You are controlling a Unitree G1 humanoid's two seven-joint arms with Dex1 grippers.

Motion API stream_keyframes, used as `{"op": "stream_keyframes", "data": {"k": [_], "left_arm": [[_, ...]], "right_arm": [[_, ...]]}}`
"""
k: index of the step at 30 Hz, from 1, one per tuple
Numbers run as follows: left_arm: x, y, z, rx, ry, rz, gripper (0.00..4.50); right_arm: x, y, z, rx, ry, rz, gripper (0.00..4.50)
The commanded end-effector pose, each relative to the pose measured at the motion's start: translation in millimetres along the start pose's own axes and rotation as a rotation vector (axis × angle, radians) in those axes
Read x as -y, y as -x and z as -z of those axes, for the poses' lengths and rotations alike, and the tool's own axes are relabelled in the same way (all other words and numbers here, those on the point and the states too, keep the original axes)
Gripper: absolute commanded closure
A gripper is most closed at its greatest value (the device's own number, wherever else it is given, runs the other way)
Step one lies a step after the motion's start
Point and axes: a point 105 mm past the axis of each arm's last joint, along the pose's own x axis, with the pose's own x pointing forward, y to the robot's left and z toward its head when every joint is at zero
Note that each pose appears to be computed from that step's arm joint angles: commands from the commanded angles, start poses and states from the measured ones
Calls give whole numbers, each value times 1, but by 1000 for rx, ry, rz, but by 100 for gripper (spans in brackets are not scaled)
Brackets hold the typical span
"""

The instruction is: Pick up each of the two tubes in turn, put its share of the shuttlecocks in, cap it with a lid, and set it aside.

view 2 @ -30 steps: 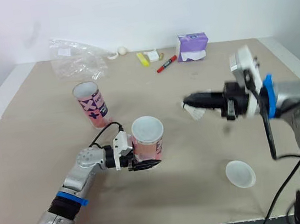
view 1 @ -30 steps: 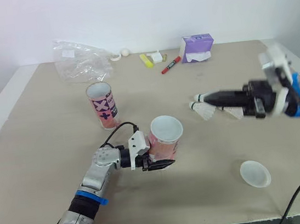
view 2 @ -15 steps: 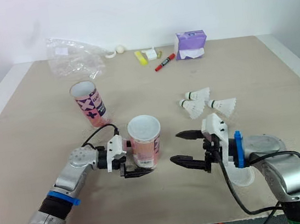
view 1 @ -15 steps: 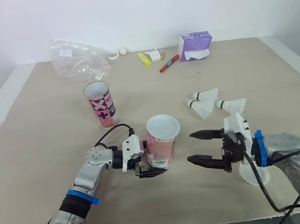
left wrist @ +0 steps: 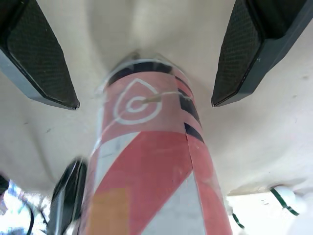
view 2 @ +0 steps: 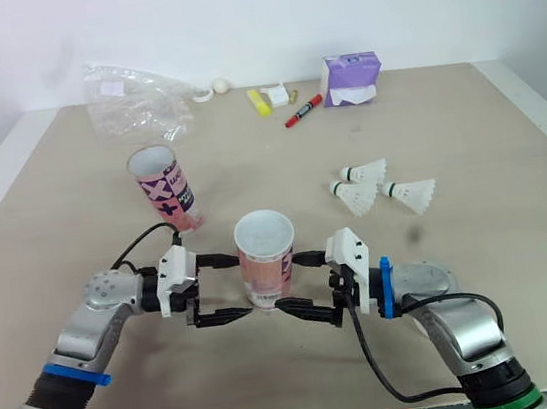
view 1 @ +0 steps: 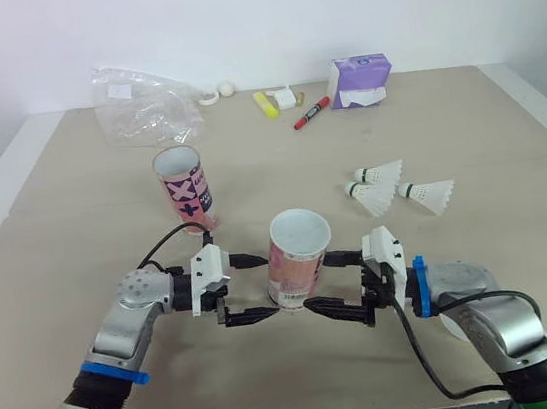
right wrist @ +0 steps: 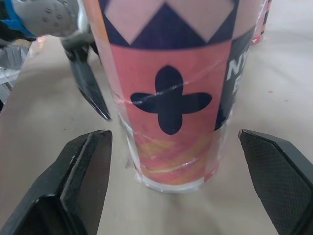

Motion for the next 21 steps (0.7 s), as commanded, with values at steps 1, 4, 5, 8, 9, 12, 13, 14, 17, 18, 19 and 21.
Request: {"op": "stream_keyframes", "data": {"k": [1, 4, 5, 8, 9, 12, 13, 14, 17, 18, 19, 21], "left_arm": [[3, 9, -10, 16, 18, -2, 0], [8, 13, -9, 6, 39, 3, 0], [9, 13, -9, 7, 41, 1, 0], [10, 15, -10, 2, 41, -5, 0], [10, 16, -10, 0, 40, -8, 0], [11, 18, -11, -2, 38, -12, 0], [12, 19, -11, -4, 38, -12, 0], [13, 20, -10, -6, 39, -12, 0], [15, 22, -9, -12, 39, -14, 0], [16, 23, -8, -19, 37, -15, 0], [17, 24, -8, -23, 36, -16, 0], [18, 24, -6, -28, 33, -17, 0]], "right_arm": [[1, -5, -7, 36, 55, 6, 7], [0, -12, -7, 53, 68, -2, 7], [-1, -15, -7, 60, 72, -6, 7], [-2, -21, -6, 72, 83, -13, 7], [-2, -23, -6, 76, 88, -15, 7], [-2, -29, -5, 87, 93, -18, 7], [-2, -30, -5, 91, 92, -18, 7], [-2, -32, -5, 97, 90, -19, 7], [-3, -36, -5, 108, 90, -20, 7], [-2, -39, -5, 115, 87, -19, 7], [-2, -42, -6, 121, 83, -18, 7], [-1, -46, -6, 128, 82, -18, 7]]}}
